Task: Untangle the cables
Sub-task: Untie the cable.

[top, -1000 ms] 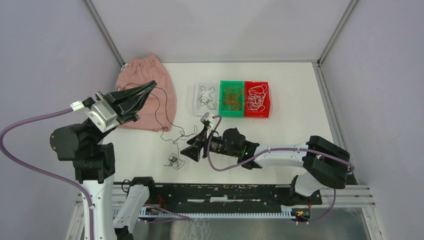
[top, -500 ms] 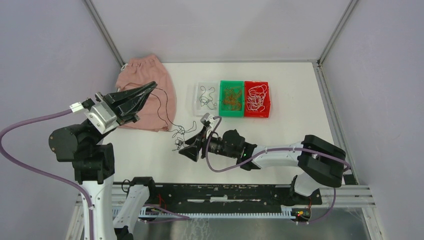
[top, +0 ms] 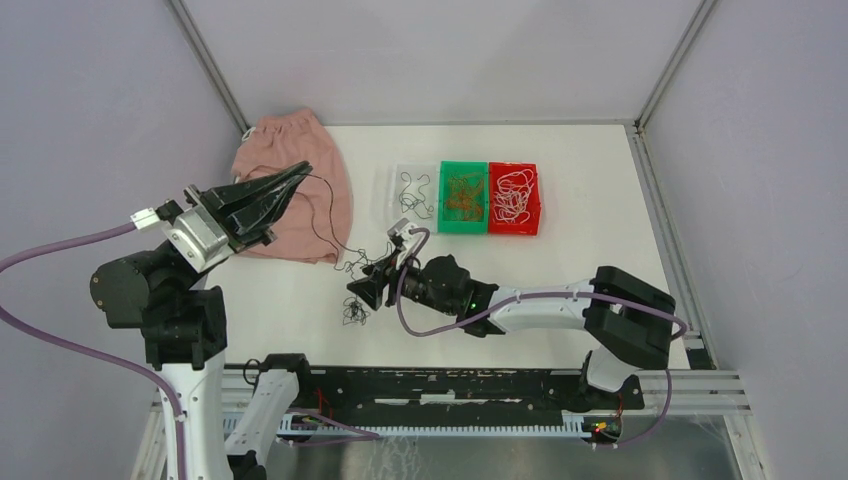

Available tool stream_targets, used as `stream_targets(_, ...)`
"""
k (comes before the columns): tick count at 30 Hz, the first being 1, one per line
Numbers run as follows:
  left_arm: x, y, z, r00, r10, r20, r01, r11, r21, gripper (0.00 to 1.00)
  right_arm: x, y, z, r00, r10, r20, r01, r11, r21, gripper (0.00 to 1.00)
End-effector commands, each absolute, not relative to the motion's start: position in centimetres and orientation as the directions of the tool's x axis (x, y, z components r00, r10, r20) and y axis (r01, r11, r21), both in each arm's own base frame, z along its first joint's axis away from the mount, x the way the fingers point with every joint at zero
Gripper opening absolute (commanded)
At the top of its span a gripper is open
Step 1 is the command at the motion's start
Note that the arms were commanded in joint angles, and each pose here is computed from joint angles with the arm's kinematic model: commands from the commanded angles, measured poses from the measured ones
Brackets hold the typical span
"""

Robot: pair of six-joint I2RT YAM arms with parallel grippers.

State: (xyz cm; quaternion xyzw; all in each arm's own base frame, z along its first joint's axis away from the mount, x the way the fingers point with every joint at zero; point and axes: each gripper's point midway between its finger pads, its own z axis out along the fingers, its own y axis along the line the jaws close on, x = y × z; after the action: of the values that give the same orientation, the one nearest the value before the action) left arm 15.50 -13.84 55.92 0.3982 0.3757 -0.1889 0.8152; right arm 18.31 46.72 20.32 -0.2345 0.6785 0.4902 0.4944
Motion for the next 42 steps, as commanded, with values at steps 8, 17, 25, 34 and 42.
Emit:
stream_targets(8,13.5,-14.2,59.9,0.652,-0.088,-0.753,0.638,0.6,0.482,0.12,19.6,49.4,19.4,-0.383,0.177,-0.907,-0.777,0.469,0.42,0.46)
stream_targets(17,12.2,-14.1,64.4,0.655,-0.146,-0.741,0.644,0.622,0.446,0.12,20.3,49.5,16.7,-0.4,0.154,-0.903,-0.745,0.52,0.418,0.42)
stream_targets(25,11.1,-14.0,66.7,0.673,-0.163,-0.722,0.633,0.631,0.448,0.12,20.4,49.0,15.2,-0.407,0.115,-0.906,-0.735,0.547,0.4,0.42)
stream_targets(34,11.3,-13.8,67.4,0.707,-0.13,-0.695,0.596,0.637,0.488,0.12,20.0,47.2,15.6,-0.393,0.136,-0.909,-0.736,0.546,0.4,0.51)
stream_targets(42,12.1,-12.3,72.0,0.817,-0.08,-0.571,0.442,0.723,0.531,0.1,19.7,45.3,12.0,-0.442,0.112,-0.89,-0.692,0.588,0.418,0.27)
